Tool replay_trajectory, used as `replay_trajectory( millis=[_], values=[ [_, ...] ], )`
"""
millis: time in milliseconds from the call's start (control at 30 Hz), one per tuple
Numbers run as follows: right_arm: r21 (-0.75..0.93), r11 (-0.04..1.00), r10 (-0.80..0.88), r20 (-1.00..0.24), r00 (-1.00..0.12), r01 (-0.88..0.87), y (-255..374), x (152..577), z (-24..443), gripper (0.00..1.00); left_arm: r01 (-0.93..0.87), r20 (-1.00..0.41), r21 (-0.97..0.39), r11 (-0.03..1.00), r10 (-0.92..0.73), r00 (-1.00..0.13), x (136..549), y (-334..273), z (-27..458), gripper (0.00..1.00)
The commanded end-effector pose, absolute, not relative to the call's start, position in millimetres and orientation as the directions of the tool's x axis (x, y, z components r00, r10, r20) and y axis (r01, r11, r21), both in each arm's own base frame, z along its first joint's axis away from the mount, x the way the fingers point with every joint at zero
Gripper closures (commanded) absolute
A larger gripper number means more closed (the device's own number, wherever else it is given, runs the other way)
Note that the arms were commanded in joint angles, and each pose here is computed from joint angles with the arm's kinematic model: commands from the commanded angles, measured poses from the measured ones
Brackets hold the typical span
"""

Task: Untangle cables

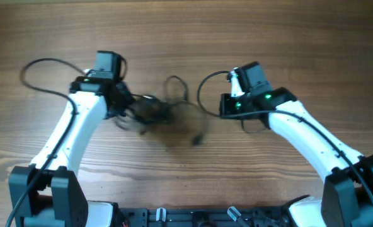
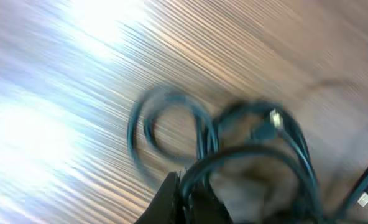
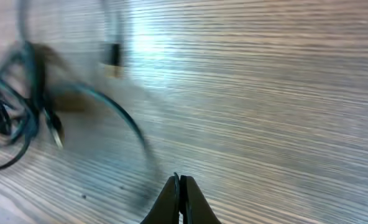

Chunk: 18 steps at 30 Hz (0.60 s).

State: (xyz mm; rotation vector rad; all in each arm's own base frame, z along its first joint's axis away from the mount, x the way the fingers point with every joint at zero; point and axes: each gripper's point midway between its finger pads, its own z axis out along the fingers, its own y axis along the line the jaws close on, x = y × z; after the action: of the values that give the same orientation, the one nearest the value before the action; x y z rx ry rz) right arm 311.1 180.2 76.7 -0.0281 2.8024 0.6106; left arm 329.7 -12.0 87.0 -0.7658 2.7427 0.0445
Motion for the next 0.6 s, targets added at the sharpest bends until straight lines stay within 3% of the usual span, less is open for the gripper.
replay_trajectory(
  millis=[0, 167, 367, 433, 467, 567],
  values=[
    [0.419, 0.903, 0.021, -0.252, -0.967, -0.089, 183, 308, 73, 0.96, -0.622, -0.398, 0.086, 0.779, -0.545, -0.738, 335, 27, 91, 0.96],
    [0.318, 0.946, 0.039, -0.287, -0.957, -0.057, 165, 315, 67, 0.96, -0.609, -0.352, 0.065, 0.79, -0.553, -0.755, 335, 18, 80, 0.95],
    [0.461, 0.881, 0.02, -0.262, -0.965, -0.107, 192, 310, 78, 0.95, -0.554, -0.199, -0.099, 0.827, -0.562, -0.803, 334, -23, 68, 0.92],
    [0.493, 0.861, 0.013, -0.259, -0.966, -0.121, 198, 309, 81, 0.91, -0.452, -0.176, -0.169, 0.876, -0.478, -0.86, 338, -39, 69, 0.89],
    [0.502, 0.856, 0.012, -0.259, -0.966, -0.124, 200, 309, 82, 0.87, -0.399, -0.174, -0.195, 0.896, -0.432, -0.885, 340, -46, 70, 0.85],
    [0.502, 0.855, 0.007, -0.26, -0.966, -0.129, 200, 309, 82, 0.76, -0.313, -0.178, -0.241, 0.919, -0.359, -0.916, 344, -55, 78, 0.55]
  ],
)
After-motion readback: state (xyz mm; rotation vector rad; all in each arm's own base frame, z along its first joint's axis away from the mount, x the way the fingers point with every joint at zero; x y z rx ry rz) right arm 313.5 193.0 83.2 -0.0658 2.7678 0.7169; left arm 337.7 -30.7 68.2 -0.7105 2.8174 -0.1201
